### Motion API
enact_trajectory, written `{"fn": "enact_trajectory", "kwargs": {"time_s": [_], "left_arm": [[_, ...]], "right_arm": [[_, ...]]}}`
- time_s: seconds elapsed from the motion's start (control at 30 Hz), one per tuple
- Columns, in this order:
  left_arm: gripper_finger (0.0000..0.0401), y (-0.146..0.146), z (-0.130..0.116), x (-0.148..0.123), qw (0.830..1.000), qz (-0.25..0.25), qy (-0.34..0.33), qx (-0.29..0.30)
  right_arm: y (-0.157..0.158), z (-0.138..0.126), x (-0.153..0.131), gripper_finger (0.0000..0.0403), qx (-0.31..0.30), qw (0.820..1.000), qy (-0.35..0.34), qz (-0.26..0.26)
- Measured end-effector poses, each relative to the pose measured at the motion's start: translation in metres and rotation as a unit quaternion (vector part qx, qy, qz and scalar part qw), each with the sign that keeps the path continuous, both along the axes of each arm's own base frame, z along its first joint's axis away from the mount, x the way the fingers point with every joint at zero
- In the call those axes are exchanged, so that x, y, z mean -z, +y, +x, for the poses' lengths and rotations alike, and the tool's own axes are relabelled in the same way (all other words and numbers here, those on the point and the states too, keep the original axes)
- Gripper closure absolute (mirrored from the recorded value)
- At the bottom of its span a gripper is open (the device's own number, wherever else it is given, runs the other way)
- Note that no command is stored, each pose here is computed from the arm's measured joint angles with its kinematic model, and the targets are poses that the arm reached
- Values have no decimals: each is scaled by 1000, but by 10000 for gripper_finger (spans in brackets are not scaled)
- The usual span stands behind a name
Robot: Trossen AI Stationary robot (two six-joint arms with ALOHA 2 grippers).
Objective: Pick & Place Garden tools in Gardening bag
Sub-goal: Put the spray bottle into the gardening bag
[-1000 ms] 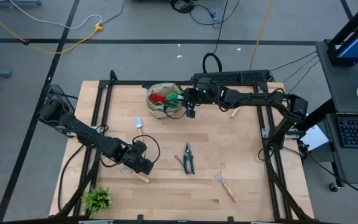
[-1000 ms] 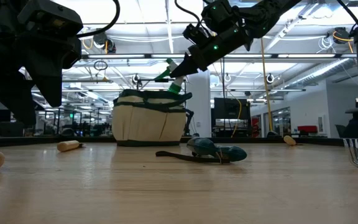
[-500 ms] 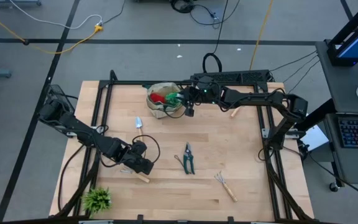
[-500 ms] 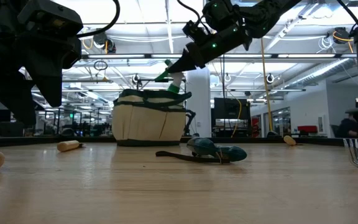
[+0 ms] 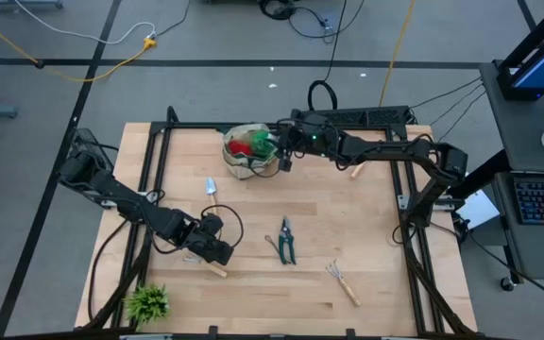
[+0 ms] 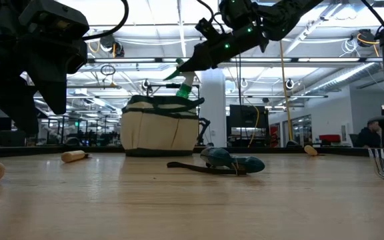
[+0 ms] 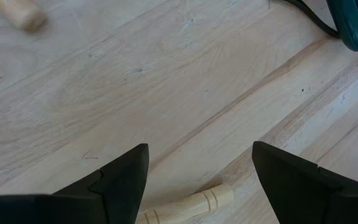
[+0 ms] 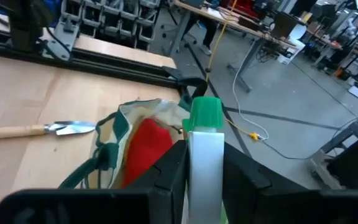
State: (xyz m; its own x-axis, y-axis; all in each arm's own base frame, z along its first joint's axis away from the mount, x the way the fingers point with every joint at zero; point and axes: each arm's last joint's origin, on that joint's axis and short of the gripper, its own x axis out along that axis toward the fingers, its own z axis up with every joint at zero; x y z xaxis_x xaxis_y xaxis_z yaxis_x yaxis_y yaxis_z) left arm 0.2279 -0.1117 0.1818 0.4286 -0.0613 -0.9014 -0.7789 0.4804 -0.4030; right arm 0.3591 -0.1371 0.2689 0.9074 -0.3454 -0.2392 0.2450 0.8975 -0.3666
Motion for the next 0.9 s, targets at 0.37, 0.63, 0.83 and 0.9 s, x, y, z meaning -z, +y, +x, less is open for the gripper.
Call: {"fn": "enact_trajectory", "kwargs": {"time_s": [0.37, 0.63, 0.83, 0.9], "left_arm": [[107, 0, 0, 0, 1000, 0, 0, 0], [107, 0, 0, 0, 1000, 0, 0, 0], [107, 0, 0, 0, 1000, 0, 0, 0], [107, 0, 0, 0, 1000, 0, 0, 0]], "right_arm": [[2, -4, 12, 328, 1, 998, 61, 30], [0, -1, 4, 317, 1, 1000, 20, 12], [0, -1, 3, 275, 1, 1000, 13, 9], [0, -1, 2, 260, 1, 1000, 11, 9]]}}
